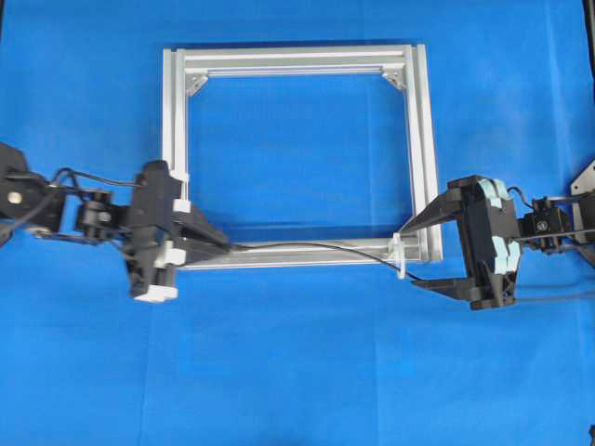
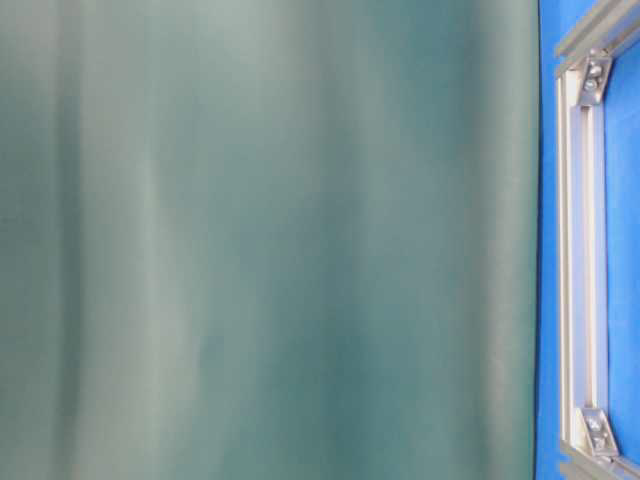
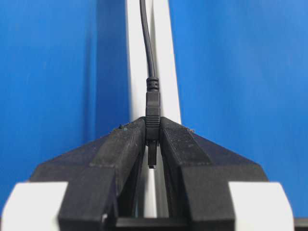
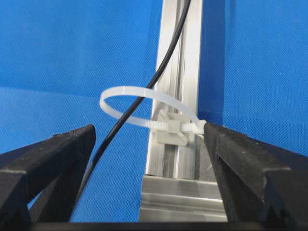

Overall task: Insert the wire through the string loop located on the right side.
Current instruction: 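Pull the plug leftward with the left gripper, drawing cable through loop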

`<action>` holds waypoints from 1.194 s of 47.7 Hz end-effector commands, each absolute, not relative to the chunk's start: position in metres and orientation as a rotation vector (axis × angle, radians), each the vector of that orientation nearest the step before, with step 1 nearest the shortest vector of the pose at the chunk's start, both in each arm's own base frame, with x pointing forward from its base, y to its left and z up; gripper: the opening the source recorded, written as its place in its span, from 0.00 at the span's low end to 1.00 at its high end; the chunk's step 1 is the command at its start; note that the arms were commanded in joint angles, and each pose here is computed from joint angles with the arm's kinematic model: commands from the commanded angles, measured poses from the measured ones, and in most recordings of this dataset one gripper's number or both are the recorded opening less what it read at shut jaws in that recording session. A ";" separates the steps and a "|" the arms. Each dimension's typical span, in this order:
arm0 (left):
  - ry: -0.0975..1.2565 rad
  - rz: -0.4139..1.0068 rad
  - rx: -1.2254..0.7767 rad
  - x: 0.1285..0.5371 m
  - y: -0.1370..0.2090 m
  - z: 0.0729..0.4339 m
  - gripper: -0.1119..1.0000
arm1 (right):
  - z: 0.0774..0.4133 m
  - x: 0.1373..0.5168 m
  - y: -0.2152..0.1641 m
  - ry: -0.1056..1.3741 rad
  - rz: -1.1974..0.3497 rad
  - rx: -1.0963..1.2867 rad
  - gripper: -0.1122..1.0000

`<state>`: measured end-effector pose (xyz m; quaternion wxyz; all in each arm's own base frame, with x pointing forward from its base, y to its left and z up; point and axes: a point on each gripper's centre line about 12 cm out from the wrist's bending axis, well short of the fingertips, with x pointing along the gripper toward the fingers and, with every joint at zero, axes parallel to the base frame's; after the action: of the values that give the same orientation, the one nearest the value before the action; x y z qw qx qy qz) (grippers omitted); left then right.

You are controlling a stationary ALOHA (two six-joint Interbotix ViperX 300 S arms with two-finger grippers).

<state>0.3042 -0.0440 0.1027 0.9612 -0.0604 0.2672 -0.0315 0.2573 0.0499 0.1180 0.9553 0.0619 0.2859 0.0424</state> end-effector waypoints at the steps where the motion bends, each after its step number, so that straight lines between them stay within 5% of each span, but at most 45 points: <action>1: 0.511 -0.069 -0.143 0.293 -0.044 0.112 0.17 | 0.123 0.261 0.051 0.561 0.090 0.126 0.98; 34: 0.547 -0.104 -0.162 0.199 -0.038 0.116 0.17 | 0.122 0.261 0.051 0.575 0.091 0.124 0.98; 57: 0.582 -0.107 -0.156 0.201 -0.039 0.119 0.18 | 0.125 0.264 0.052 0.566 0.091 0.129 0.98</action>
<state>0.1951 -0.0365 0.1149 0.9520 -0.0776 0.2922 -0.0486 0.2584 0.0505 0.1182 0.9538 0.0613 0.2911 0.0432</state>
